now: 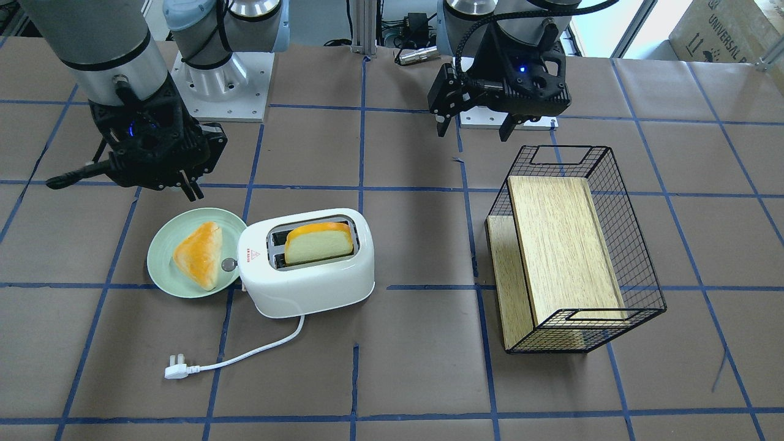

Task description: Press toaster with right arm

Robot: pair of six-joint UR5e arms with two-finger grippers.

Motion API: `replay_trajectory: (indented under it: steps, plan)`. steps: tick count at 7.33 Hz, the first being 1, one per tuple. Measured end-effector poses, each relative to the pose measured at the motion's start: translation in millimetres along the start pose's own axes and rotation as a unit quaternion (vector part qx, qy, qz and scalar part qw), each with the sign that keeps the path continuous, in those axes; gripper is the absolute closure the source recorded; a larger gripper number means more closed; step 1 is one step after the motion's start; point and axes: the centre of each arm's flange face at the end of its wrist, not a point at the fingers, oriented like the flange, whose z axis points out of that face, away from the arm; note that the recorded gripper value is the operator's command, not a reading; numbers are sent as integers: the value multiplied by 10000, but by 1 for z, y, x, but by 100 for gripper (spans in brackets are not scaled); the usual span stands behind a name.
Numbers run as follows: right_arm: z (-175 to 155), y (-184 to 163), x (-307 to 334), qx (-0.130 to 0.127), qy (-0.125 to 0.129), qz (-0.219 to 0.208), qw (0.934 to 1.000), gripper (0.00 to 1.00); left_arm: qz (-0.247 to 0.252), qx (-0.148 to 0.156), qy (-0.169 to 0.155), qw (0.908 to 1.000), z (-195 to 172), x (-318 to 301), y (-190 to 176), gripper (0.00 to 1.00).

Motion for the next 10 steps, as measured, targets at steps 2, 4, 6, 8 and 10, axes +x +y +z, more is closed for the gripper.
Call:
replay_trajectory:
  steps: [2,4,6,8,10]
  plan:
    - [-11,5,0,-137,-66,457,9988,0,0,0,0,10000,0,0,0,0]
    - [-10,9,2,-239,24,1010,9946,7,0,-2,0,10000,0,0,0,0]
    - [-6,7,3,-262,99,1479,9886,1,0,-2,0,10000,0,0,0,0]
    - [-8,8,5,-258,134,1704,9849,0,0,0,0,10000,0,0,0,0]
    - [-9,10,5,-253,137,1754,9841,0,0,-1,0,10000,0,0,0,0]
